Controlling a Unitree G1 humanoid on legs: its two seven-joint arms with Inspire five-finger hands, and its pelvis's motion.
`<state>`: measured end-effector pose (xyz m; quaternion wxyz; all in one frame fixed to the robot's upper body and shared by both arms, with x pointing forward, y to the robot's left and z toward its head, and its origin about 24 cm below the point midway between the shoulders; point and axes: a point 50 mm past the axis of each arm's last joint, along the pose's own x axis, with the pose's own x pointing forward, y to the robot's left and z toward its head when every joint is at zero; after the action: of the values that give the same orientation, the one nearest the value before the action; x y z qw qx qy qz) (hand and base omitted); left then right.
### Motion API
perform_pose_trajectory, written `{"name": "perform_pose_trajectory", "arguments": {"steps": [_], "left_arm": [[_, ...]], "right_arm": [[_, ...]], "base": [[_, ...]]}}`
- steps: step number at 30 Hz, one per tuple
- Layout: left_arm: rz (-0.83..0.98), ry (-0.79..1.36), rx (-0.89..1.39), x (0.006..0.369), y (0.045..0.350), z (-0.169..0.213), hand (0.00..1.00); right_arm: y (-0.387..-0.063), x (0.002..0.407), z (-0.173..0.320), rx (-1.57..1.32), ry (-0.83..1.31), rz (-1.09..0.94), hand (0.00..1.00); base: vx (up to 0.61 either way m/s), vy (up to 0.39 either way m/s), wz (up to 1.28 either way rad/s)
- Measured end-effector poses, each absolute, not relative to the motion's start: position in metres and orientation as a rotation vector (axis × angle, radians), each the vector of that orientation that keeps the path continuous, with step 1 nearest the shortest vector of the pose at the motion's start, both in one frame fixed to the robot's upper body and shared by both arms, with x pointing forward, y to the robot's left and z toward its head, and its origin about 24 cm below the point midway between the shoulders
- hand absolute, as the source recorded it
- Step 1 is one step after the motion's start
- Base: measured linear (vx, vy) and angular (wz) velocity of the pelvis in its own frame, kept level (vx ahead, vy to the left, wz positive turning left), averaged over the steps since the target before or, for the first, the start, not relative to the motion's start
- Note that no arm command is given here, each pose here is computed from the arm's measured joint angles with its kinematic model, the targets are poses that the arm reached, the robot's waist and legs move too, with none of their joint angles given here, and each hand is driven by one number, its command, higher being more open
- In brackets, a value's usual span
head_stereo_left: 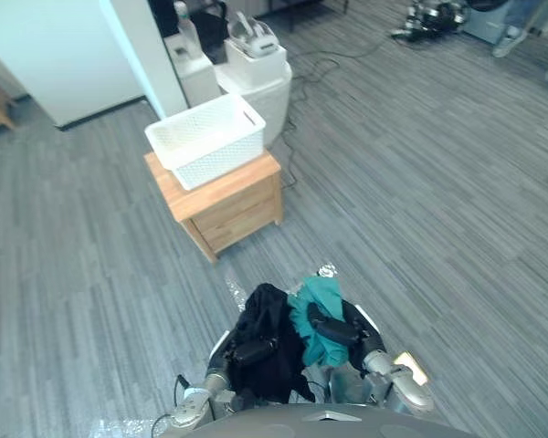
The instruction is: Tidy up the quilt and then pick up the clothes from the bed and put them into the laundry hamper
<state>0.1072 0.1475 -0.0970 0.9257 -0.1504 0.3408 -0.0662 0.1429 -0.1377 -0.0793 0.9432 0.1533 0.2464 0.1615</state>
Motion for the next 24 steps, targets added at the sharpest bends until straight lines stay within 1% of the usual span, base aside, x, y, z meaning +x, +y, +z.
{"name": "perform_pose_trajectory", "arguments": {"steps": [2,5,10,13,15,19,24], "left_arm": [[-0.16,0.733,-0.275,0.108,0.149,-0.102,0.0],[-0.168,0.743,-0.238,0.108,0.153,-0.103,0.0],[-0.15,0.769,-0.194,0.108,0.163,-0.102,0.0],[-0.163,0.773,-0.187,0.109,0.163,-0.102,0.0],[-0.173,0.774,-0.215,0.11,0.155,-0.103,0.0],[-0.216,0.767,-0.209,0.109,0.147,-0.102,0.0],[-0.218,0.806,-0.196,0.101,0.148,-0.107,0.0]], "right_arm": [[-0.137,0.135,-0.085,0.308,0.532,0.336,0.0],[-0.138,0.142,-0.081,0.276,0.506,0.366,0.0],[-0.121,0.152,-0.064,0.303,0.407,0.447,0.0],[-0.116,0.161,-0.053,0.317,0.35,0.452,0.0],[-0.119,0.172,-0.051,0.282,0.34,0.452,0.0],[-0.119,0.184,-0.044,0.286,0.3,0.438,0.0],[-0.107,0.175,-0.048,0.317,0.328,0.471,0.0]], "base": [[0.3,0.097,-0.06],[0.32,0.119,0.04],[0.37,0.04,0.12],[0.53,-0.1,0.57],[0.4,-0.048,0.17],[0.25,-0.046,0.34],[0.07,0.069,0.1]]}}
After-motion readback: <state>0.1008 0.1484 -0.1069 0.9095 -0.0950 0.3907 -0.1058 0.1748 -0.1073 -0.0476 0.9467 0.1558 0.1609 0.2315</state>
